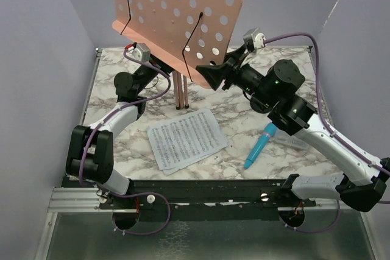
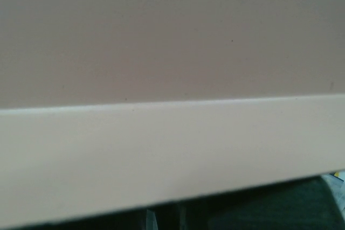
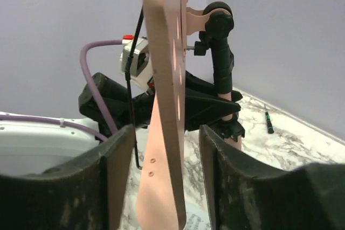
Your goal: Set up the instrument practice props
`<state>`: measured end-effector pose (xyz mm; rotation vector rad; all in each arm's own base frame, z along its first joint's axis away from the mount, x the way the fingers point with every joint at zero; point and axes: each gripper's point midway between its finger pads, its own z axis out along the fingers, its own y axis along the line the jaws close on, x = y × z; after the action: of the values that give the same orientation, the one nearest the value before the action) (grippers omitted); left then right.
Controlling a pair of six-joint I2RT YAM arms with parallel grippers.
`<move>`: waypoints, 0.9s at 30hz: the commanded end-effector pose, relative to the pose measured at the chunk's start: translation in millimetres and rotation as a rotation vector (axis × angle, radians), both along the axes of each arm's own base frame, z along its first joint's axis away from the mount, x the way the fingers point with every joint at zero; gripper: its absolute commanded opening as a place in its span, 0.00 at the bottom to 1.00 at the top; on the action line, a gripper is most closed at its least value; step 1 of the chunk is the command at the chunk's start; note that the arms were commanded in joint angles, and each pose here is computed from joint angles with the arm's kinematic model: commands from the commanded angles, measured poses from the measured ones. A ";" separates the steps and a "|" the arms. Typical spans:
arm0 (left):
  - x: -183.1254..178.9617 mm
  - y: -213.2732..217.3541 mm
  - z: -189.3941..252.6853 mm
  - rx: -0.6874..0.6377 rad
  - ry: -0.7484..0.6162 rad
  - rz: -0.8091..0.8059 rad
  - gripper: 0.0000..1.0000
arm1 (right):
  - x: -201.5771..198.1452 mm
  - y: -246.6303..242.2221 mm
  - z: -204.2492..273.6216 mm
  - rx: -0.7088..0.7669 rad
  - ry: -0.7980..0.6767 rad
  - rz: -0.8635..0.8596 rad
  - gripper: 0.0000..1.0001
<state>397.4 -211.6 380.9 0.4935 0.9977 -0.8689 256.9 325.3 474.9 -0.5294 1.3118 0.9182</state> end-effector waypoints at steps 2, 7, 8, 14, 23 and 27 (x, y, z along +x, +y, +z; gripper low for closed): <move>-4.8 -2.8 10.2 -0.009 0.015 -0.022 0.00 | -18.3 -16.7 17.0 0.037 -0.023 0.009 0.77; -4.7 -2.5 7.3 0.006 0.024 -0.015 0.00 | -31.0 -30.0 6.9 0.014 -0.047 0.014 1.00; -4.8 -2.8 6.3 0.008 0.027 -0.015 0.00 | -34.0 -32.1 2.4 0.002 -0.050 0.018 1.00; -7.5 -3.6 4.1 0.018 0.036 -0.025 0.00 | -34.1 -53.3 -45.6 -0.081 -0.002 -0.055 1.00; -14.3 -6.8 -2.2 0.042 0.043 -0.054 0.00 | -17.7 -61.7 -127.0 -0.141 0.083 -0.156 1.00; -19.4 -10.2 -1.0 0.061 0.030 -0.084 0.00 | -16.3 -50.8 -159.4 -0.140 0.036 -0.119 1.00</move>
<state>394.6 -213.2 379.6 0.5258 1.0160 -0.8561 236.3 270.4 321.8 -0.5524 1.5237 0.7439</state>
